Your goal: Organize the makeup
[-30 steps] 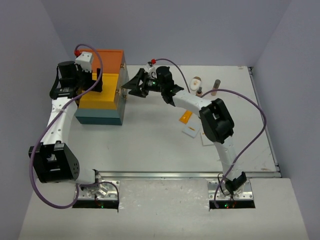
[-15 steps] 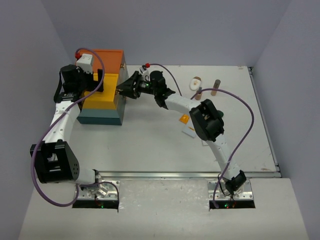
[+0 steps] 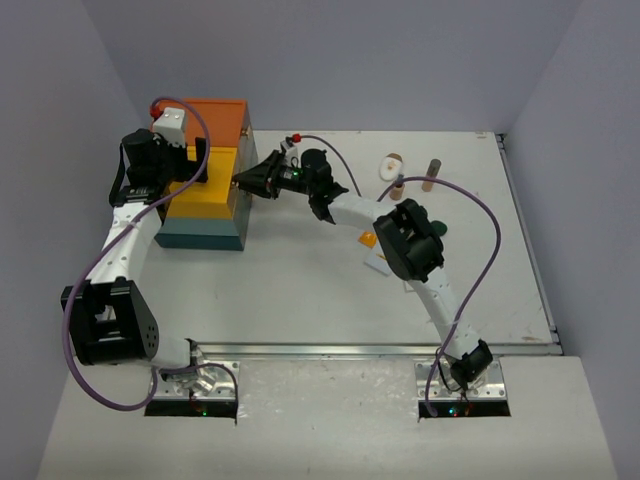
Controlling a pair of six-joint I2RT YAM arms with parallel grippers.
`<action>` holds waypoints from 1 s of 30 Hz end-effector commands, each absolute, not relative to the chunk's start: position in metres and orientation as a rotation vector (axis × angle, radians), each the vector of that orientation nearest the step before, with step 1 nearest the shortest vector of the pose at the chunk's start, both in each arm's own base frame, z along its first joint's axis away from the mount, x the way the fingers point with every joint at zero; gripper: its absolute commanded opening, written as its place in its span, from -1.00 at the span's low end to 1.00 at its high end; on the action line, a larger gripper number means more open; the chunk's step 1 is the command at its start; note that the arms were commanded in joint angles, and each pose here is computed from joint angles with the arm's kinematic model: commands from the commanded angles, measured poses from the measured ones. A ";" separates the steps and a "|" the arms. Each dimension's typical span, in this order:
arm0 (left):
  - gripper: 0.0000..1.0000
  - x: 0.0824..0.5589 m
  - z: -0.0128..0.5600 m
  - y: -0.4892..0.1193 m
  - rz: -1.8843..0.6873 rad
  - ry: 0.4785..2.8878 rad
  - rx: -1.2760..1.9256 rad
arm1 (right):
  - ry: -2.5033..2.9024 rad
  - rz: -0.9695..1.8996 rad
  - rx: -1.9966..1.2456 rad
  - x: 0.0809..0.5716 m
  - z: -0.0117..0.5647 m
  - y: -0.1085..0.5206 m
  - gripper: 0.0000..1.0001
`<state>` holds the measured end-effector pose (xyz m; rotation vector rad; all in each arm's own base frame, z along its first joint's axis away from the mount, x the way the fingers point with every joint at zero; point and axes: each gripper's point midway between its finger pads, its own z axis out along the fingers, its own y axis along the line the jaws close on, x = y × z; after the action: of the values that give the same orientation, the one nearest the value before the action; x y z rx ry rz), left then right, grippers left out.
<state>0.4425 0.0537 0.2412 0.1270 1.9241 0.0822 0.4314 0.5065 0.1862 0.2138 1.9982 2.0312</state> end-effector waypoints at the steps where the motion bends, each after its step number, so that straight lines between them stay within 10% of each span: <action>1: 0.97 0.432 0.206 0.057 0.086 2.036 0.119 | 1.938 2.065 0.165 0.420 0.201 0.514 -0.69; 5: 0.97 0.431 0.206 0.058 0.093 2.037 0.123 | 1.941 2.024 0.130 0.414 0.201 0.507 -1.00; 30: 0.99 0.429 0.200 0.066 0.142 2.056 0.122 | 1.929 1.755 0.132 0.392 0.196 0.369 -0.96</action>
<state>0.4443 0.0577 0.2412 0.1194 1.9166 0.1058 0.4061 0.3766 0.1823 0.2696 1.9614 1.7506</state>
